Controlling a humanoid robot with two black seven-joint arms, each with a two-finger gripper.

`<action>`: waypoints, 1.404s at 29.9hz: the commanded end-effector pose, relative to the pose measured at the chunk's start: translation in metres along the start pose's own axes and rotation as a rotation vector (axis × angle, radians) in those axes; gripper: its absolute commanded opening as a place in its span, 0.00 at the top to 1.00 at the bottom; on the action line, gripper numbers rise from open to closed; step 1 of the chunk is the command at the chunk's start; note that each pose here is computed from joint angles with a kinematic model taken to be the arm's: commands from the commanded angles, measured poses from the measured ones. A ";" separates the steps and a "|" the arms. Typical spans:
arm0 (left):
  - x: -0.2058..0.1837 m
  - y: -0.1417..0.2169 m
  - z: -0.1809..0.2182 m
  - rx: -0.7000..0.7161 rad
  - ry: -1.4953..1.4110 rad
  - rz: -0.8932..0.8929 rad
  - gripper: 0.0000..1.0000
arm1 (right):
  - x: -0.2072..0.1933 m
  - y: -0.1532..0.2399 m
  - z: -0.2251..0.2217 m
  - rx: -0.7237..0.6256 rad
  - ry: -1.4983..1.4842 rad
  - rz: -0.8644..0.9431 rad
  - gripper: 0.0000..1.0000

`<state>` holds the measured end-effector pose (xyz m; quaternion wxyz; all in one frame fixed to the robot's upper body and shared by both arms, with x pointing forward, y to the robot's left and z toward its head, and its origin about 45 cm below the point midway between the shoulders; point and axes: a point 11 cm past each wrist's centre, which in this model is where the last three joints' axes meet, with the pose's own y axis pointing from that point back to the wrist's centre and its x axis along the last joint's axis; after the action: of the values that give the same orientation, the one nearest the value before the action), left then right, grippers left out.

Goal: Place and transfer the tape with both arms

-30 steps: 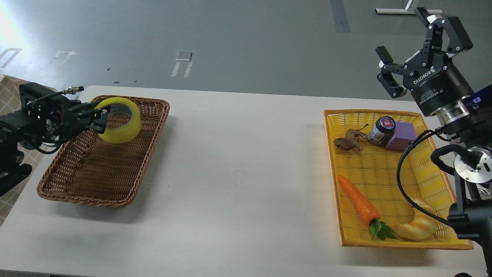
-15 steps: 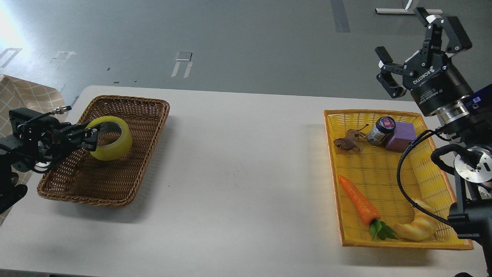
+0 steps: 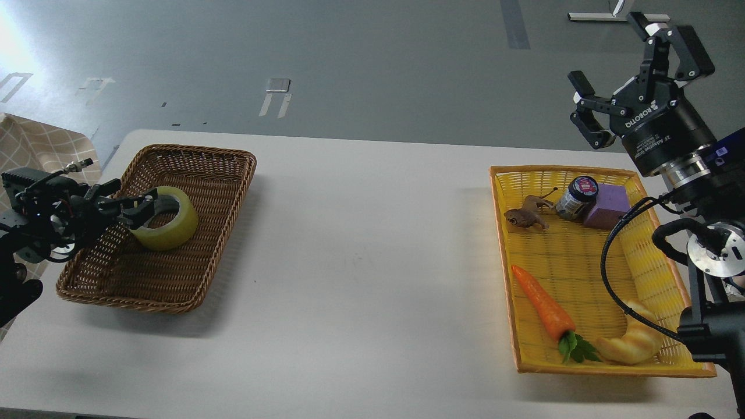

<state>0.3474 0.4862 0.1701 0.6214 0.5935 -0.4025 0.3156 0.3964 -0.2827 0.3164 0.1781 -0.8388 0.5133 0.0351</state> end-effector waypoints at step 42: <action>0.223 -0.033 0.250 -1.074 1.631 0.356 0.02 | -0.046 -0.068 -0.028 0.002 0.149 -0.125 0.00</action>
<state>0.4541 0.2235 0.3244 0.8388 -0.1916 -0.0314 0.5087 0.4258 -0.2348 0.3616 0.1421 -0.8660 0.4784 -0.0314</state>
